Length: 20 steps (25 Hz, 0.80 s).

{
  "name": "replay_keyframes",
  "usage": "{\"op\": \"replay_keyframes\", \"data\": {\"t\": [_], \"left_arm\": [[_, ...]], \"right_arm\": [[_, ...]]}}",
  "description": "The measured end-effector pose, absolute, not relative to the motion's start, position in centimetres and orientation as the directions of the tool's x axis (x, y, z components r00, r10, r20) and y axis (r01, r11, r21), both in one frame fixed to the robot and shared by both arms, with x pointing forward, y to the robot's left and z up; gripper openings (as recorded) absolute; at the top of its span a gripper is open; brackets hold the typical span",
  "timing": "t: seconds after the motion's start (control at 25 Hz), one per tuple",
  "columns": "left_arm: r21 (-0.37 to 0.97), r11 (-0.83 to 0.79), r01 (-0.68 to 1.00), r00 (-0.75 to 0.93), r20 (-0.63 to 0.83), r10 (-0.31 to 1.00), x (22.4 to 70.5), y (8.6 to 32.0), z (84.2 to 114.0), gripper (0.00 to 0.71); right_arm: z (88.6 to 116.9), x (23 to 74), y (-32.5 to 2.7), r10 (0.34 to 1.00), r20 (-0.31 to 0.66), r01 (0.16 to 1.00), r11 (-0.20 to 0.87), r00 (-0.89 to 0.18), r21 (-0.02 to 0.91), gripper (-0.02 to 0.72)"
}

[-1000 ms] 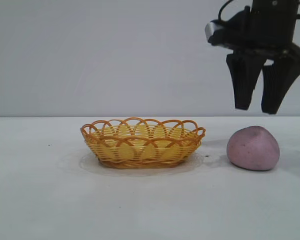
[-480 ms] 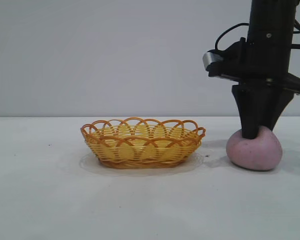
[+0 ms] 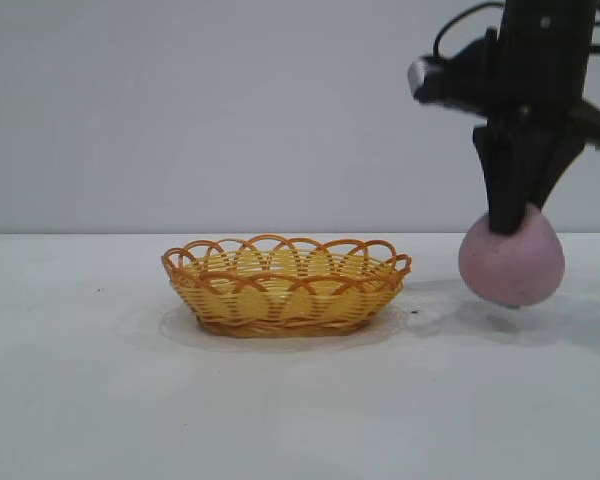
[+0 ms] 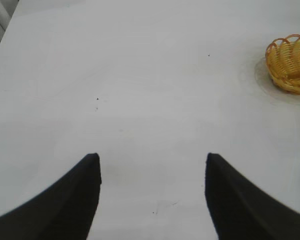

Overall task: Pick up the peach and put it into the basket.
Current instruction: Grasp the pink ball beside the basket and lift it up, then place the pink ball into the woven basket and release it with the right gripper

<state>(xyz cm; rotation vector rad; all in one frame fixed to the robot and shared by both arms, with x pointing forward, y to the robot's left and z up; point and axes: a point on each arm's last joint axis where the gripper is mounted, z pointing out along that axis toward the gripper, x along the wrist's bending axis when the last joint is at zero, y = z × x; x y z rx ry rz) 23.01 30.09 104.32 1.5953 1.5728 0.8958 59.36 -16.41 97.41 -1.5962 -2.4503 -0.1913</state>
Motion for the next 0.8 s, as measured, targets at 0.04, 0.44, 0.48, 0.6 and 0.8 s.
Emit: {"op": "replay_keyframes", "data": {"t": [0.04, 0.44, 0.48, 0.6, 0.8], "left_arm": [[0.863, -0.004, 0.505, 0.017, -0.006, 1.0, 23.0, 30.1, 104.3, 0.397], [0.863, -0.004, 0.505, 0.017, -0.006, 1.0, 23.0, 30.1, 104.3, 0.397], [0.863, -0.004, 0.505, 0.017, -0.006, 1.0, 23.0, 30.1, 104.3, 0.397], [0.863, -0.004, 0.505, 0.017, -0.006, 1.0, 23.0, 30.1, 104.3, 0.397], [0.863, -0.004, 0.505, 0.017, -0.006, 1.0, 23.0, 30.1, 104.3, 0.397]], "right_arm": [[98.1, 59.3, -16.3, 0.884, 0.256, 0.916, 0.401, -0.39, 0.01, 0.0], [102.2, 58.9, -10.2, 0.803, 0.277, 0.848, 0.477, -0.527, 0.231, 0.0], [102.3, 58.8, -9.4, 0.792, 0.275, 0.836, 0.49, -0.546, 0.248, 0.0], [101.2, 58.4, -7.0, 0.765, 0.275, 0.811, 0.524, -0.582, 0.26, 0.0], [98.2, 58.4, -4.5, 0.746, 0.28, 0.797, 0.562, -0.604, 0.222, 0.0]]}}
